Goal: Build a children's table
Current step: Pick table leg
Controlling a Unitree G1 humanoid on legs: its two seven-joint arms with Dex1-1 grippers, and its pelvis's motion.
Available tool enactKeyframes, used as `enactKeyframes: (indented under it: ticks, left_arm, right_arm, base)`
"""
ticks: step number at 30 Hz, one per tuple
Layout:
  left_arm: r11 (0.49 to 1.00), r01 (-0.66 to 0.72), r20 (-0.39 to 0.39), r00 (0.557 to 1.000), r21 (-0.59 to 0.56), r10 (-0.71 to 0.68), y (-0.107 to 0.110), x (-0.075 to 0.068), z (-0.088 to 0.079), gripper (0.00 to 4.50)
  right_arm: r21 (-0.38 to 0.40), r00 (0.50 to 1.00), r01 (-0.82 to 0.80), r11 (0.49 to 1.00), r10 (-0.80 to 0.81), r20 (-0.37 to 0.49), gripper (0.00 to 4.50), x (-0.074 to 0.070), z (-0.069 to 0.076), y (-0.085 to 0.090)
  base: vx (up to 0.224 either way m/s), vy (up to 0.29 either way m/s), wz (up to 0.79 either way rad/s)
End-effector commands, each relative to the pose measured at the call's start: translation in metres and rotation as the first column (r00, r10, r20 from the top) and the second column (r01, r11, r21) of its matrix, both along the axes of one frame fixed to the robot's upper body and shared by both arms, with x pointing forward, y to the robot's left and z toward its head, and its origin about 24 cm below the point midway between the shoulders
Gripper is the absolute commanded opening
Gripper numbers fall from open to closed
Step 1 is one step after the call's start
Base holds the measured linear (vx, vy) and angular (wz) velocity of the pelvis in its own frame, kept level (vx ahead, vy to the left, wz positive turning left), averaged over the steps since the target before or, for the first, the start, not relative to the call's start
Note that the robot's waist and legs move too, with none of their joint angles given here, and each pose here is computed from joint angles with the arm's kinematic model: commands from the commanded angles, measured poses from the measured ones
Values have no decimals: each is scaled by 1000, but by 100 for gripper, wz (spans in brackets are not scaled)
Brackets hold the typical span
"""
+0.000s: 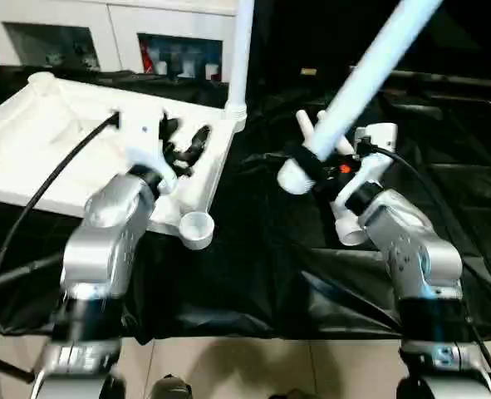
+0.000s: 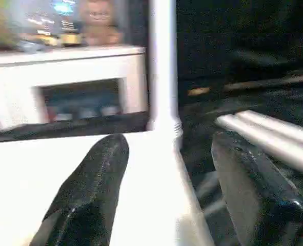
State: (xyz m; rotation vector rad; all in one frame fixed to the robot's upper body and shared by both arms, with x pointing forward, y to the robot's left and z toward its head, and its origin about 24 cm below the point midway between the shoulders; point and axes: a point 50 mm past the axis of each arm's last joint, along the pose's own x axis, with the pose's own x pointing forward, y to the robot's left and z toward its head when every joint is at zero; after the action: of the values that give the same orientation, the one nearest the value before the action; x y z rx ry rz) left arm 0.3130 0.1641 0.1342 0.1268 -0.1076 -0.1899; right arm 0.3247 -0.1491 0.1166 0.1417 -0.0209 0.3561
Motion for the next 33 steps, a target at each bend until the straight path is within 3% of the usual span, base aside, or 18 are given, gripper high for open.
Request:
enactKeyframes:
  ticks: [1,5,8,11,16,19,24,33]
  left_arm:
    - [998,-48,52,998,30,46,-3,-4,0,298]
    - [996,-84,62,995,36,82,4,-11,-15,298]
    - [995,-90,49,995,43,88,6,-12,-20,298]
    - [992,-115,45,993,56,112,12,-15,-31,298]
    - [989,-130,55,990,70,127,17,-17,-35,298]
    - [973,-176,54,984,150,169,19,-16,-38,298]
    - [979,-166,55,986,122,160,13,-13,-40,298]
    - [975,-196,82,979,105,188,14,-12,-36,298]
  right_arm:
    - [-48,997,69,996,-67,32,191,-6,-1,-4]
    - [-76,997,76,994,-75,19,191,-23,-15,-1]
    - [-86,997,83,993,-83,8,191,-26,-19,-1]
    - [-89,994,105,990,-107,-19,191,-30,-35,-2]
    - [-48,994,106,993,-107,-24,191,-30,-38,0]
    - [-27,994,101,995,-102,-37,191,-30,-42,2]
    - [-7,993,110,994,-110,-39,191,-30,-44,1]
    - [-14,996,41,999,-42,-75,191,-32,-49,2]
  base:
    - [0,0,0]
    - [0,0,0]
    - [0,0,0]
    - [-5,70,-2]
    - [-10,201,5]
    - [-35,223,10]
    - [-97,107,3]
    - [-87,-100,-2]
